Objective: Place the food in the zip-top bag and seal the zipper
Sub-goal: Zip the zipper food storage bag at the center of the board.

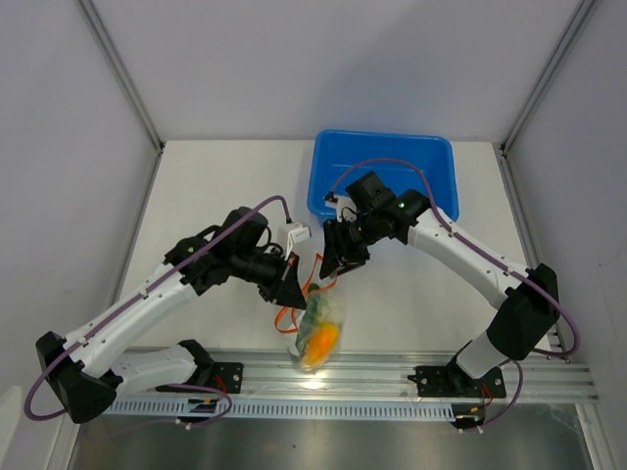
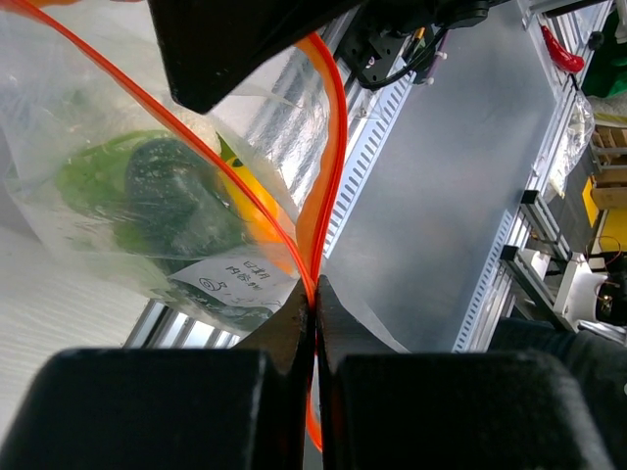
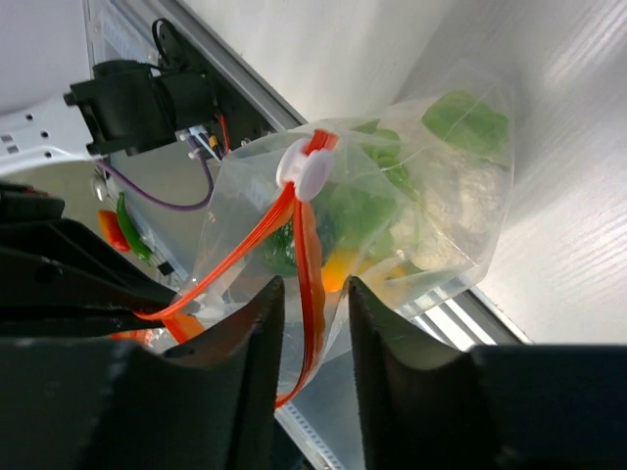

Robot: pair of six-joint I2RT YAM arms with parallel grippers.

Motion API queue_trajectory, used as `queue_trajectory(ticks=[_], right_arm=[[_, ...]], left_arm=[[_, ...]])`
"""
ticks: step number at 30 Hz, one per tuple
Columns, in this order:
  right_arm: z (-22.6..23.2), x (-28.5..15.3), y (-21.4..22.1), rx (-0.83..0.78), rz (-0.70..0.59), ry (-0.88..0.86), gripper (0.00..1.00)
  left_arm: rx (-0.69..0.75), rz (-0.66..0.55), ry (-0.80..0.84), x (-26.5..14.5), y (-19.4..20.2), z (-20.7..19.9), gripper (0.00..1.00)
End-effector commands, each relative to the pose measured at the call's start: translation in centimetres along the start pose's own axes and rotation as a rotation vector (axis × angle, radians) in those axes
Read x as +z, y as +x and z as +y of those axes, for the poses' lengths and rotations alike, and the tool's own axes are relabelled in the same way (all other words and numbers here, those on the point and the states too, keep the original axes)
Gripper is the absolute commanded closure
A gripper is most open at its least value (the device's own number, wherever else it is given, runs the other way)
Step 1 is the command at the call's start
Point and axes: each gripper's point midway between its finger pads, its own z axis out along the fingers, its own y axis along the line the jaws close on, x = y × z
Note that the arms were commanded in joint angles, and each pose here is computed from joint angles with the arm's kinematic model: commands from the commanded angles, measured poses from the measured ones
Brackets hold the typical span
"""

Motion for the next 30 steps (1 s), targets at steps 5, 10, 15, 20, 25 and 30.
queue_trajectory(ticks=[5, 10, 15, 20, 25, 30], right_arm=[[0.4, -0.1, -1.6, -0.002, -0.026, 0.021, 0.83], [0.9, 0.2, -1.6, 0.036, -0.026, 0.002, 0.99], [1.7, -0.1, -1.9, 0.086, -0.053, -0.016, 1.0], [2.3, -0.3, -2.3, 0.129, -0.082, -0.012, 1.0], [2.5, -0.9, -3.2, 0.171, -0.121, 0.026, 1.0], [2.5, -0.8, -3.5, 0.213, -0.14, 0.048, 1.0]], left_arm=[[0.046, -0.034, -0.028, -0.3, -0.4, 0.2, 0.84], [0.038, -0.062, -0.039, -0.5, -1.3, 0.0, 0.47], [0.033, -0.089, -0.033, -0.4, -2.4, -0.3, 0.31], [0.024, -0.106, -0.031, -0.2, -3.9, -1.2, 0.13], [-0.025, -0.159, -0.104, -0.2, -6.2, -1.5, 0.07], [-0.09, -0.182, -0.207, 1.0, -7.1, -0.8, 0.01]])
